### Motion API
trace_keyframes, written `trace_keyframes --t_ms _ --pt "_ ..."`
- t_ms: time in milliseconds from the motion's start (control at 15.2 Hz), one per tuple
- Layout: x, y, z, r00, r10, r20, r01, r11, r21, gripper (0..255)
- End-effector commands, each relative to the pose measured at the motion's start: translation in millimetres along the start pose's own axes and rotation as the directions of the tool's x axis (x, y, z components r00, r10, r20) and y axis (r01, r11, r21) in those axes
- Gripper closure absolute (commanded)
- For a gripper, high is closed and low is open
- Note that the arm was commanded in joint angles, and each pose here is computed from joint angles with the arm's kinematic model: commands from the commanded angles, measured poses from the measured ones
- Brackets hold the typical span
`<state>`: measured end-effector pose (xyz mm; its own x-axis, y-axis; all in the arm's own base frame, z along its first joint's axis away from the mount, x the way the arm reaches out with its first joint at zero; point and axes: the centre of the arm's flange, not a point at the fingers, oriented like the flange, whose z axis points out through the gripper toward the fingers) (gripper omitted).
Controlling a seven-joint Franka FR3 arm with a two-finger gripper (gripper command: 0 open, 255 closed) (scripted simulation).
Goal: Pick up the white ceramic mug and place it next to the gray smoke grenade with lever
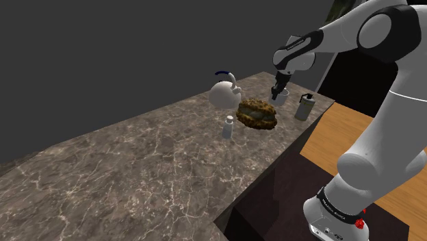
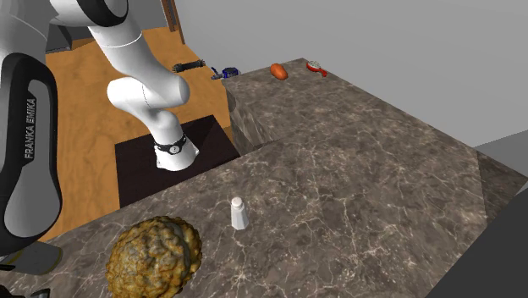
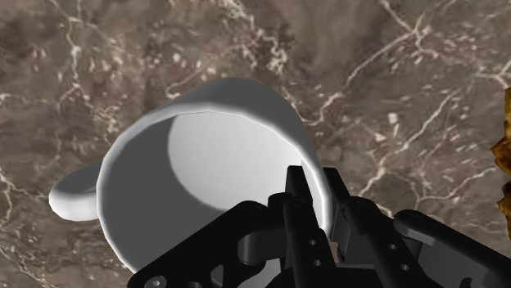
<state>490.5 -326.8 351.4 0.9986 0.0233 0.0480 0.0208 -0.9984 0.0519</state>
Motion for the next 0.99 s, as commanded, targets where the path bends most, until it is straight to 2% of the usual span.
trace_keyframes --t_ms 0,132,198,528,792,924 --pt "0 0 0 1.000 0.000 0.000 0.000 1.000 0.000 255" --pt "0 0 0 1.000 0.000 0.000 0.000 1.000 0.000 255" --pt "0 0 0 1.000 0.000 0.000 0.000 1.000 0.000 0" --pt "0 0 0 1.000 0.000 0.000 0.000 1.000 0.000 0" --pt "0 0 -50 1.000 0.000 0.000 0.000 1.000 0.000 0" --pt "0 0 -50 1.000 0.000 0.000 0.000 1.000 0.000 0"
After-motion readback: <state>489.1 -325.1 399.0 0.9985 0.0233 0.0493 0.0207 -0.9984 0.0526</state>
